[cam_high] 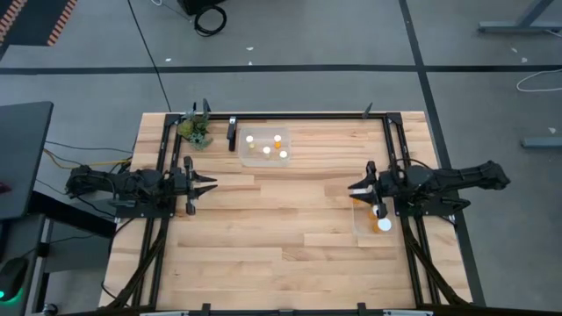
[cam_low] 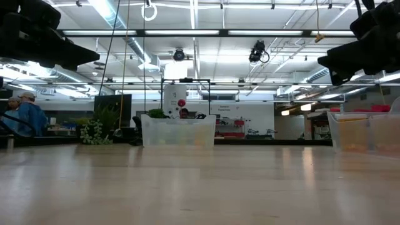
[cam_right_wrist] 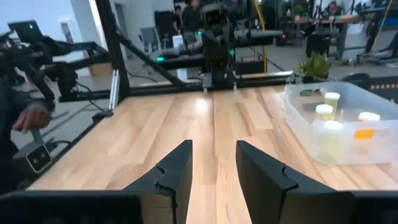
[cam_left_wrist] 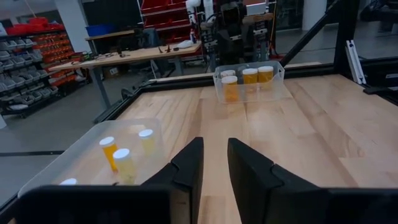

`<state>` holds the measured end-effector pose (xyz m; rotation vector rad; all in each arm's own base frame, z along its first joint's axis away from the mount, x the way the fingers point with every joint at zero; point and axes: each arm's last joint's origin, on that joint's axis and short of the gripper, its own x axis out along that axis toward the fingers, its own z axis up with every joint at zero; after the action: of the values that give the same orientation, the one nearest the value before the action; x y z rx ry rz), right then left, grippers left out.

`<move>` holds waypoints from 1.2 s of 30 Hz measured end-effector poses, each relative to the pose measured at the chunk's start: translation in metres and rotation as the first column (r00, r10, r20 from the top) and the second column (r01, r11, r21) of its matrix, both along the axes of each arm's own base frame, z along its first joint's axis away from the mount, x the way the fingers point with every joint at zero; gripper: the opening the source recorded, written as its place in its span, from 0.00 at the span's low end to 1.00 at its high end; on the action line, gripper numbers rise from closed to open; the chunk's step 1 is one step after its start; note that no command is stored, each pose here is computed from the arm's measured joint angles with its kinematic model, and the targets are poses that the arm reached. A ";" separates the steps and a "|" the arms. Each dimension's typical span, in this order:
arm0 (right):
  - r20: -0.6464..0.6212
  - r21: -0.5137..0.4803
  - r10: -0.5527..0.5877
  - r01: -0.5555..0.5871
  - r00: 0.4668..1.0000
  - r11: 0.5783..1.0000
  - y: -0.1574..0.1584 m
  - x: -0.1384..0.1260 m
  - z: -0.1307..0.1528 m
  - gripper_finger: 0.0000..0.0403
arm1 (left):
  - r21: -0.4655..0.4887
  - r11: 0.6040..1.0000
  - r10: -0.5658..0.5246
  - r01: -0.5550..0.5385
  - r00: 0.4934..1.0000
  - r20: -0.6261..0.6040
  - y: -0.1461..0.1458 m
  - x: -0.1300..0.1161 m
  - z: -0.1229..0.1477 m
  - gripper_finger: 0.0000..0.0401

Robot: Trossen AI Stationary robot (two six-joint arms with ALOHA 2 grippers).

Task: Pick and place medicine bottles into bin by pill shape (circle, oval)
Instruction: Return to Home Position

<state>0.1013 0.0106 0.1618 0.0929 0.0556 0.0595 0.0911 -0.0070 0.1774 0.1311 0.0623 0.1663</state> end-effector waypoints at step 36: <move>-0.049 0.001 -0.001 0.001 0.999 1.000 0.000 0.003 -0.004 0.32 | 0.000 1.000 0.000 0.000 1.000 0.000 0.000 0.000 0.000 0.22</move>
<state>0.1041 0.0109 0.1577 0.0956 0.1040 0.0568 0.0911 -0.0070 0.1774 0.1312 0.0623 0.1661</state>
